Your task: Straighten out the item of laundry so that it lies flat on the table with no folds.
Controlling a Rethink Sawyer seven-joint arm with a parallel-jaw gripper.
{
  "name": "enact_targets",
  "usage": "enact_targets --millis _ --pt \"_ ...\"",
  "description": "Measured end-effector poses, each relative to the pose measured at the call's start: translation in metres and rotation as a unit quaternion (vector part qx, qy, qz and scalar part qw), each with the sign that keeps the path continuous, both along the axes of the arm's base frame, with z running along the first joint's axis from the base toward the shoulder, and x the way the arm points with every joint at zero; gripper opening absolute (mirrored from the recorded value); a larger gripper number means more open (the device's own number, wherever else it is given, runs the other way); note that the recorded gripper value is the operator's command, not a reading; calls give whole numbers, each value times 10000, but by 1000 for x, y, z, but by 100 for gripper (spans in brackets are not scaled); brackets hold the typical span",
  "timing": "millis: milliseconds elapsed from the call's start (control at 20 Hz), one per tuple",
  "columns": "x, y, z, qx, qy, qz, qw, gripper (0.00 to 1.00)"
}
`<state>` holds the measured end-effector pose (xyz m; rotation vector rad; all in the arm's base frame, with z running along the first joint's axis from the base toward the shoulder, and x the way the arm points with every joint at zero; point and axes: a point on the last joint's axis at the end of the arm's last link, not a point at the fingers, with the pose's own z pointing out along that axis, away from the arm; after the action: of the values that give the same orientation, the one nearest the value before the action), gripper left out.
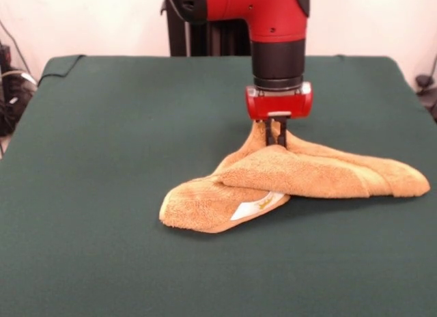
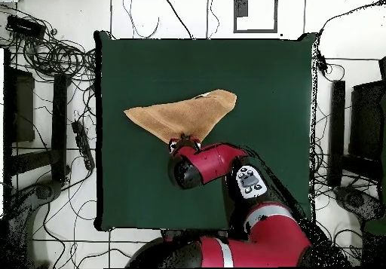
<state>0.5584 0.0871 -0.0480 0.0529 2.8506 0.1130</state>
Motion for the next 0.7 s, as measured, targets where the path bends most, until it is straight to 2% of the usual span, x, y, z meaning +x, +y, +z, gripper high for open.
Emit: enact_targets --millis 350,700 --pt "-9 -2 -1 47 -94 2 9999 0" --pt "-33 -8 -1 103 -212 4 9997 0"
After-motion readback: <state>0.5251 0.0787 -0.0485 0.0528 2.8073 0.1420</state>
